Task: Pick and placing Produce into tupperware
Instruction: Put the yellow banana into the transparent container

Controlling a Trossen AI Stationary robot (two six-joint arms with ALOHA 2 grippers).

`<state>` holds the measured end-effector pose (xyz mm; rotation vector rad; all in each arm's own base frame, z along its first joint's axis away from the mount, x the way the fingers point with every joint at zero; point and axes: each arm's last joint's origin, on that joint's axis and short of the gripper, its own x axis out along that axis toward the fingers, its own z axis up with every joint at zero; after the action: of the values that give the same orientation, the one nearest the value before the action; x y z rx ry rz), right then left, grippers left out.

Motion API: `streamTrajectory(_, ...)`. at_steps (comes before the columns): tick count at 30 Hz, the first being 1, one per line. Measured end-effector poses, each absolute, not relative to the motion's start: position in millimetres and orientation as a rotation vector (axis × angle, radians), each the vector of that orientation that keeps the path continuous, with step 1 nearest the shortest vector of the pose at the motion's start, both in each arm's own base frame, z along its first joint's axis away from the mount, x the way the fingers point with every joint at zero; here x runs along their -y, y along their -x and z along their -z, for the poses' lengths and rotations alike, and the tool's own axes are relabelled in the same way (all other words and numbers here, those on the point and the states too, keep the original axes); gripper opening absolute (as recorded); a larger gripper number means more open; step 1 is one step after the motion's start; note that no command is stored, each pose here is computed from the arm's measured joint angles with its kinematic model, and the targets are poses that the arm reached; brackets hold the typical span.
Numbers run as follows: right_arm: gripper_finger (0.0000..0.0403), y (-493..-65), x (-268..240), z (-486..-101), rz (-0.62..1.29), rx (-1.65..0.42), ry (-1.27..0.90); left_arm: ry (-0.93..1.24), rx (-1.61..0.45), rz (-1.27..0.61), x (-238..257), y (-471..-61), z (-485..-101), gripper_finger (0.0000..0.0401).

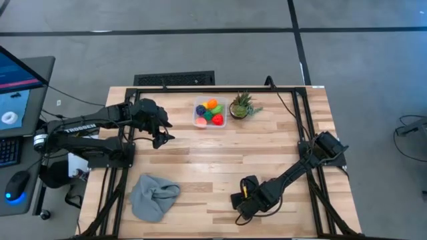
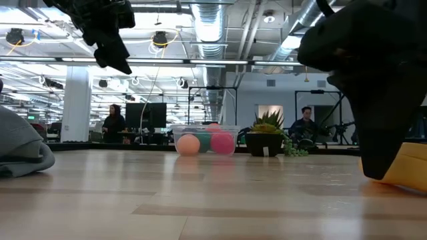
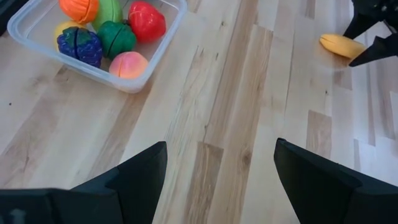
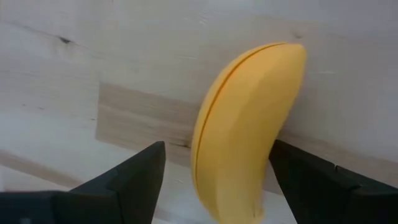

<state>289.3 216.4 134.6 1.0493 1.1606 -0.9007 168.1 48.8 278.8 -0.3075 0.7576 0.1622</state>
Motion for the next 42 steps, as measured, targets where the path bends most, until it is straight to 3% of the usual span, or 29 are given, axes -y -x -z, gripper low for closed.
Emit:
streamTrajectory(8,0.0270,-288.6,-212.9,-133.2,0.923,-1.199,-1.038,0.310,-0.760,-0.159,-48.7,-167.9,-278.7,0.0284)
streamTrajectory(20,0.0157,-286.6,-212.5,-131.7,0.915,-1.216,-0.999,0.298,-0.759,-0.155,-48.7,-167.9,-278.8,0.0284)
streamTrajectory(23,0.0160,-286.9,-212.5,-131.6,0.905,-1.221,-0.990,0.298,-0.760,-0.155,-48.7,-168.0,-278.7,0.0284)
streamTrajectory(30,0.0208,-287.2,-212.7,-131.5,0.901,-1.220,-0.990,0.298,-0.759,-0.155,-48.7,-168.0,-278.8,0.0284)
streamTrajectory(37,0.0155,-286.8,-212.6,-131.5,0.890,-1.224,-0.973,0.297,-0.759,-0.155,-48.8,-168.0,-278.8,0.0284)
streamTrajectory(42,0.0161,-286.9,-212.7,-131.5,0.884,-1.226,-0.968,0.297,-0.758,-0.156,-48.8,-168.0,-278.9,0.0284)
